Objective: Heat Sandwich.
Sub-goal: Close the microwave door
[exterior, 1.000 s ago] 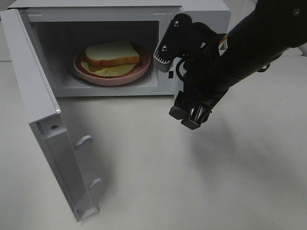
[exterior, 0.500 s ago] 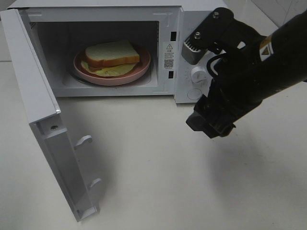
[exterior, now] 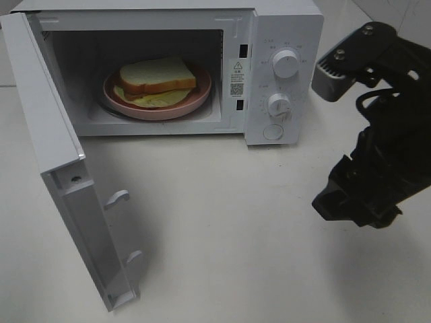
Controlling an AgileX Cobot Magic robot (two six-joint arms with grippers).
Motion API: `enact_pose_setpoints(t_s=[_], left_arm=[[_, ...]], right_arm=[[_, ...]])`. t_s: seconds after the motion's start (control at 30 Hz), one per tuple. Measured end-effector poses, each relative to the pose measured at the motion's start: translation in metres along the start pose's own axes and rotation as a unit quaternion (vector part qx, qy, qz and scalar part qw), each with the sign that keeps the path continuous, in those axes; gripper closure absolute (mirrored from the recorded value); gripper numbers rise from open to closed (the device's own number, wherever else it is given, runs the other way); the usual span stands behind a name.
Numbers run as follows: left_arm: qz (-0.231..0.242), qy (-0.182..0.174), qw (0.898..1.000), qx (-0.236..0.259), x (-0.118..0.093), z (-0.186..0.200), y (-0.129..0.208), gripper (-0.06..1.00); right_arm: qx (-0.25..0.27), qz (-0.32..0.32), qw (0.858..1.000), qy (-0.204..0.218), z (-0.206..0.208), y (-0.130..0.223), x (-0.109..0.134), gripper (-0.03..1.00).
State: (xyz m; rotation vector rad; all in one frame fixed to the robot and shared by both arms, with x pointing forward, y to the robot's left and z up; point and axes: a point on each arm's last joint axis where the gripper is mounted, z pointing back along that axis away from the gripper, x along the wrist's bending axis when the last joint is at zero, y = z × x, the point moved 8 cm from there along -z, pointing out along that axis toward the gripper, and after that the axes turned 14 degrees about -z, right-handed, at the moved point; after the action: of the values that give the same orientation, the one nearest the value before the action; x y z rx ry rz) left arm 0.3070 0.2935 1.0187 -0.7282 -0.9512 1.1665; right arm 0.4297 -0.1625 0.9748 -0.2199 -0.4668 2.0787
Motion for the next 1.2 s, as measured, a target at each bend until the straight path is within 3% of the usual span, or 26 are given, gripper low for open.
enact_pose_setpoints(t_s=[0.67,0.97,1.2], left_arm=[[0.0,0.0,1.0,0.0,0.0,0.0,0.0,-0.03],[0.0,0.0,1.0,0.0,0.0,0.0,0.0,-0.03],[0.0,0.0,1.0,0.0,0.0,0.0,0.0,-0.03]], right_arm=[[0.046,-0.062,0.997,0.006,0.048,0.051,-0.004,0.2],[0.015,-0.085,0.996,0.023,0.065,0.083,-0.013,0.2],[-0.011,-0.113,0.991,0.072,0.065,0.106,-0.033,0.2]])
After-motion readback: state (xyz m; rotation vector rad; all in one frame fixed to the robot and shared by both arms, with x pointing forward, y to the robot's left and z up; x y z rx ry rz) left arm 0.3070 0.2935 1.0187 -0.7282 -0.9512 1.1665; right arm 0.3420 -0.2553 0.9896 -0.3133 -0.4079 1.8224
